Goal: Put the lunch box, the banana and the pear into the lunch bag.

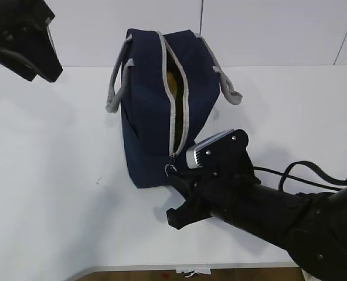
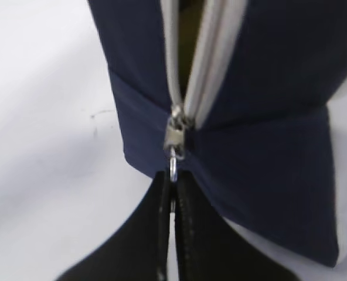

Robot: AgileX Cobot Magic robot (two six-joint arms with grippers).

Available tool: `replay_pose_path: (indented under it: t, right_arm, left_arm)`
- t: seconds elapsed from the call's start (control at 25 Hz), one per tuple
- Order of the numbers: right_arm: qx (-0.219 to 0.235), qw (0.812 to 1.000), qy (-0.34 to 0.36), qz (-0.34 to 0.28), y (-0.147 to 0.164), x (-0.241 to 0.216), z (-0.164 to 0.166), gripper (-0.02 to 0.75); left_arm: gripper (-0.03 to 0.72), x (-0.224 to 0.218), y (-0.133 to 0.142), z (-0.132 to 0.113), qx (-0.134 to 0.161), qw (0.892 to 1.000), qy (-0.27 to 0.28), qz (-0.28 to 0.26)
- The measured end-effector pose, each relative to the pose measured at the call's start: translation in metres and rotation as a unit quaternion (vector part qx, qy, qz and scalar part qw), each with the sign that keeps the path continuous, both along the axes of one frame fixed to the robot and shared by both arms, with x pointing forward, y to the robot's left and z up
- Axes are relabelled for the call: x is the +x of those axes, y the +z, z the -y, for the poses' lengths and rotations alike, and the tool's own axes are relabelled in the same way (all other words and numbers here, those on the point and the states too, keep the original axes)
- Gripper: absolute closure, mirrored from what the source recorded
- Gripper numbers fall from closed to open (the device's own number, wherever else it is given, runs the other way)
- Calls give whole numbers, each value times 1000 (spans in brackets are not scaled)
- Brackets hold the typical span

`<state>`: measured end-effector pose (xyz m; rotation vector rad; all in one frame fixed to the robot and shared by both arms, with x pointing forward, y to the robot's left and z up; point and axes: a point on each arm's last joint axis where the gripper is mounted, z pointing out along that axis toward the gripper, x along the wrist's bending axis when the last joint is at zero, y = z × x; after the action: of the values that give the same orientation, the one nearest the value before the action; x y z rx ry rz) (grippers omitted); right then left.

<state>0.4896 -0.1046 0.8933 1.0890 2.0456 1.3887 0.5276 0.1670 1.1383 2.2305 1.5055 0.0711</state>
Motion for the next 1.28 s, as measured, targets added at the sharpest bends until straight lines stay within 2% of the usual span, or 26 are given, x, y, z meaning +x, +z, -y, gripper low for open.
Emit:
replay_pose_path:
  t: [0.56,0.92,1.28]
  right_arm:
    - [-12,1000,-2,-11,56,-13,11,737]
    - [9,1000,-2,17,91,-22,18,737]
    - [12,999,3,50,128,-4,4,737]
  left_arm:
    - [379,0,0,0,0,1000,0,0]
    - [380,0,0,0,0,1000,0,0]
    - [380,0,0,0,0,1000,0,0]
